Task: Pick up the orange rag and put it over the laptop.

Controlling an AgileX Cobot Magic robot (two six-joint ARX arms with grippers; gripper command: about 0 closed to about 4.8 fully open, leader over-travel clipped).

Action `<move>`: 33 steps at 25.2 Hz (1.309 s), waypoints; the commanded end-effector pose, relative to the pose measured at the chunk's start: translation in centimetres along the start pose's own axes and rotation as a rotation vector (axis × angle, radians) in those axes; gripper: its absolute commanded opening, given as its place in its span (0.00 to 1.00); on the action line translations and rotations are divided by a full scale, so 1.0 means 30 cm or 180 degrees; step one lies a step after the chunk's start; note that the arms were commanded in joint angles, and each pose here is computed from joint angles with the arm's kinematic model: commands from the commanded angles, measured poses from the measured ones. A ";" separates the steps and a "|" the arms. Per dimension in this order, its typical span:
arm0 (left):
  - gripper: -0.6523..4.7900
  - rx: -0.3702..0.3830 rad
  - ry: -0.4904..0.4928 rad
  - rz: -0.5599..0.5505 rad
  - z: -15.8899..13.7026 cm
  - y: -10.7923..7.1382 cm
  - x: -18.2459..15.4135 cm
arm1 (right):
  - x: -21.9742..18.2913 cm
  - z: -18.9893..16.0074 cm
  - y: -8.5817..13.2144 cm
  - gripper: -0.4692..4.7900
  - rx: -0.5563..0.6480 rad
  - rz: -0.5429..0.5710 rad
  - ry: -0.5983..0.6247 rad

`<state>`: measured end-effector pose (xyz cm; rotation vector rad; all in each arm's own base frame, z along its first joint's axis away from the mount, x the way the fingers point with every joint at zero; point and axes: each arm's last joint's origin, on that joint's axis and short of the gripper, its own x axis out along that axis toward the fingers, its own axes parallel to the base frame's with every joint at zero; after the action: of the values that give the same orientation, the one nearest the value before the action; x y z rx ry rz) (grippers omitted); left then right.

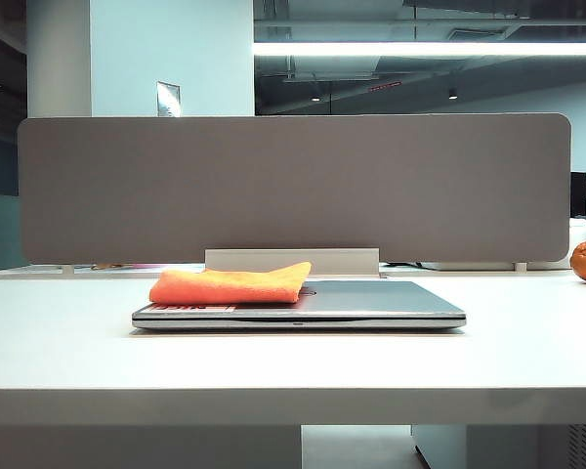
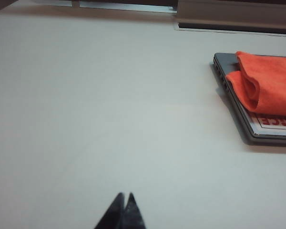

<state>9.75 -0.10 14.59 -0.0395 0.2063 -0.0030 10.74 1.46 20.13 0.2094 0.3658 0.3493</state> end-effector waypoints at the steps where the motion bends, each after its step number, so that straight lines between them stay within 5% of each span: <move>1: 0.11 0.0017 -0.0049 0.0054 0.002 0.002 -0.007 | 0.000 0.006 0.001 0.08 -0.0023 0.0014 -0.0051; 24: 0.11 0.0001 -0.0075 0.0033 0.005 0.001 -0.007 | -0.003 0.006 0.003 0.08 -0.0144 0.0005 -0.0078; 33: 0.11 0.0001 -0.0075 0.0032 0.005 0.001 -0.007 | -0.014 -0.077 -0.044 0.08 0.0114 -0.0716 -0.0904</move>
<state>9.60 -0.07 14.87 -0.0390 0.1718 0.0058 9.88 0.57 17.69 0.2235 0.1788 0.1147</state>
